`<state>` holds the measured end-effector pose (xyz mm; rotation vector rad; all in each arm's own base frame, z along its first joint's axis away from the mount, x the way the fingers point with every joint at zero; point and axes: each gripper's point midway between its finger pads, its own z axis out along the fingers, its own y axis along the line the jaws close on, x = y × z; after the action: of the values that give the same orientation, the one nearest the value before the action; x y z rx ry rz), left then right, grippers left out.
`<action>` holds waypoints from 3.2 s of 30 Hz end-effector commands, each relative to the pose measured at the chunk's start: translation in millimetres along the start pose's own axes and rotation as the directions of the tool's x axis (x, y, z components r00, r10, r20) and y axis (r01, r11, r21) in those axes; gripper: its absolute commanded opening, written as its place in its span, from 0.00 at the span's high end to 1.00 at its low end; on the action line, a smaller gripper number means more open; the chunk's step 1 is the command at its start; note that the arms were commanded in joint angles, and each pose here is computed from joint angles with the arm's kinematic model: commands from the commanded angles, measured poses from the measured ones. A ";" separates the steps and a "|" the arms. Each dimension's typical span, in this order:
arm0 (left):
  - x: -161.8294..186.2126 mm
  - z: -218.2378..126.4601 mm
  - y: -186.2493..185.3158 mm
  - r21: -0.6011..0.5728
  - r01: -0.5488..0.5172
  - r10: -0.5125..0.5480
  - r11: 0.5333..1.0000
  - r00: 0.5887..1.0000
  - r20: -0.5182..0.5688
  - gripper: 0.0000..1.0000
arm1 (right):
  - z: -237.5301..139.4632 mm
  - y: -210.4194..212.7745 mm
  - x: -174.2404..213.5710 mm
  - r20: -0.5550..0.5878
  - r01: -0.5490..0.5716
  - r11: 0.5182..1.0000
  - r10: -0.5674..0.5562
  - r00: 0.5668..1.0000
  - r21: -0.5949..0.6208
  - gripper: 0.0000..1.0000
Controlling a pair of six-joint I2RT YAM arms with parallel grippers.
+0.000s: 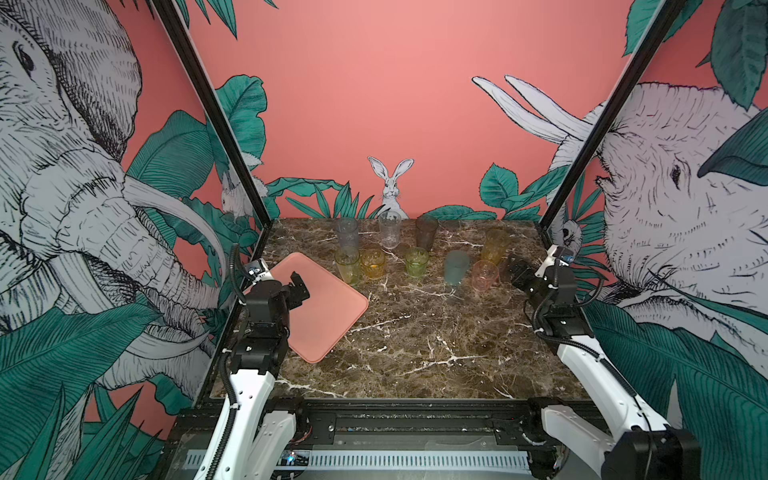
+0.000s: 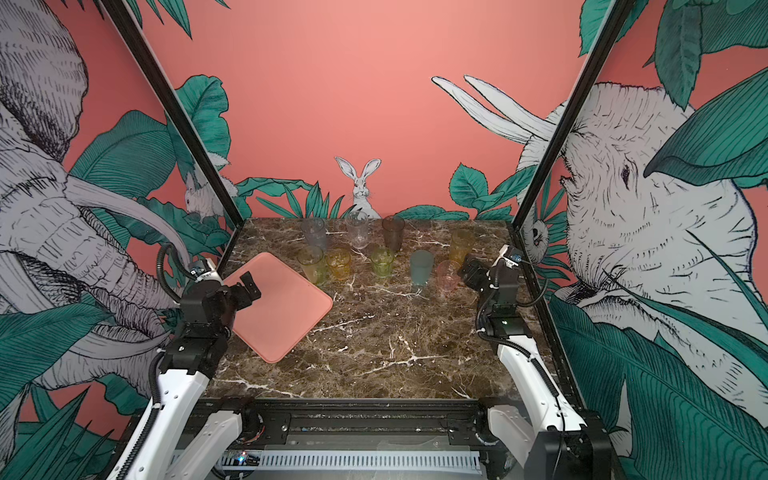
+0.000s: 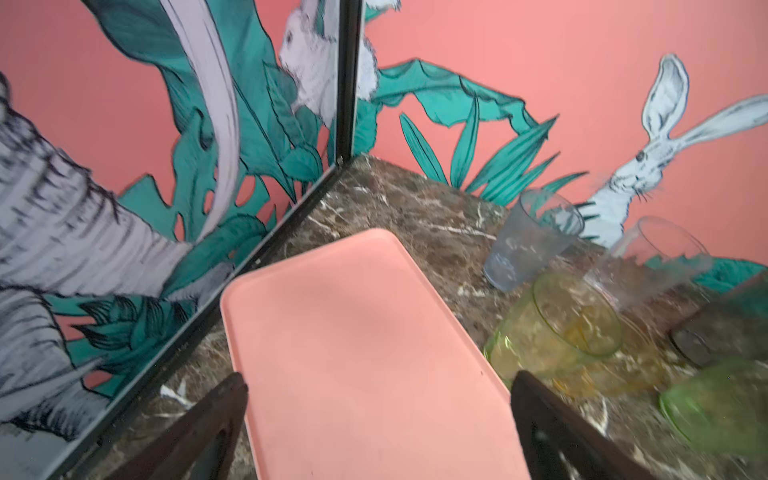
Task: Place the glasses into the tray
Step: 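Reach the right gripper across toward the near corner of the pink tray, then grip the pink tray's corner with the right gripper and drag it toward center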
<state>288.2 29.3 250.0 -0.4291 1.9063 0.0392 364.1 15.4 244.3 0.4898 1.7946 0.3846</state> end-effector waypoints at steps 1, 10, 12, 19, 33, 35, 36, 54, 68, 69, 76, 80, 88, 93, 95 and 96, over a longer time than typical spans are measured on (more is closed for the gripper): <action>28.5 -7.9 -13.7 0.086 0.042 -0.028 0.995 0.987 -0.158 0.00 | -2.3 40.3 24.8 -0.190 -0.238 0.957 0.206 0.960 -0.166 0.01; 60.1 -11.3 -1.4 0.042 -0.023 0.034 0.999 0.956 -0.292 0.00 | -12.4 124.5 92.6 -0.388 -0.111 0.985 0.052 0.920 -0.131 0.01; 61.2 -13.5 0.6 0.033 -0.025 0.034 0.999 0.953 -0.300 0.00 | -15.3 149.2 111.9 -0.423 -0.063 0.987 -0.006 0.906 -0.149 0.01; 34.9 -34.5 -1.0 0.053 -0.034 0.046 0.998 0.966 -0.256 0.00 | -34.2 225.7 187.1 -0.485 0.086 0.971 -0.186 0.854 -0.222 0.01; 10.0 -66.5 13.4 0.029 -0.020 0.023 0.999 0.992 -0.120 0.00 | -60.1 313.7 297.4 -0.512 0.293 0.917 -0.394 0.763 -0.270 0.01; 8.4 -69.4 14.1 0.030 -0.015 0.018 0.999 0.994 -0.110 0.00 | -60.7 321.7 306.2 -0.513 0.295 0.914 -0.402 0.759 -0.279 0.01; 6.9 -71.6 14.4 0.032 -0.012 0.015 0.999 0.995 -0.102 0.00 | -61.0 325.1 310.9 -0.509 0.300 0.911 -0.407 0.758 -0.282 0.01; 2.3 -83.8 22.1 0.018 -0.001 0.001 1.000 0.999 -0.053 0.00 | -47.1 331.6 373.3 -0.532 0.353 0.898 -0.440 0.724 -0.262 0.03; 1.9 -87.2 29.0 -0.009 -0.005 0.005 1.000 0.999 -0.035 0.00 | -42.0 323.3 405.4 -0.572 0.373 0.890 -0.455 0.682 -0.262 0.06; 2.7 -86.7 28.9 -0.009 -0.004 0.004 1.000 0.999 -0.036 0.00 | -40.6 321.1 407.0 -0.573 0.380 0.889 -0.456 0.681 -0.256 0.06; 4.7 -84.9 27.3 -0.002 -0.001 0.001 1.000 0.999 -0.042 0.00 | -36.8 313.2 417.1 -0.580 0.403 0.883 -0.464 0.669 -0.242 0.07; 6.5 -83.5 27.0 0.000 0.001 -0.001 1.000 0.999 -0.047 0.00 | -34.6 309.0 423.3 -0.584 0.416 0.878 -0.471 0.661 -0.237 0.07; 12.4 -81.2 30.3 -0.016 -0.011 0.010 1.000 0.998 -0.056 0.00 | -32.7 303.1 438.6 -0.604 0.435 0.866 -0.488 0.630 -0.246 0.09; 11.2 -81.9 31.3 -0.020 -0.015 0.013 1.000 0.999 -0.050 0.01 | -32.9 298.9 444.5 -0.614 0.442 0.862 -0.493 0.616 -0.249 0.12; 11.2 -81.7 31.2 -0.020 -0.015 0.014 1.000 0.999 -0.050 0.01 | -32.8 295.8 446.2 -0.616 0.448 0.859 -0.497 0.611 -0.249 0.14; 10.9 -81.7 30.9 -0.019 -0.014 0.013 1.000 0.999 -0.050 0.00 | -33.0 295.2 446.8 -0.616 0.448 0.858 -0.499 0.609 -0.252 0.14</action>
<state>203.3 34.4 266.5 -0.4255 1.9628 0.0455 270.2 498.2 37.0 -0.2654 2.4960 0.2627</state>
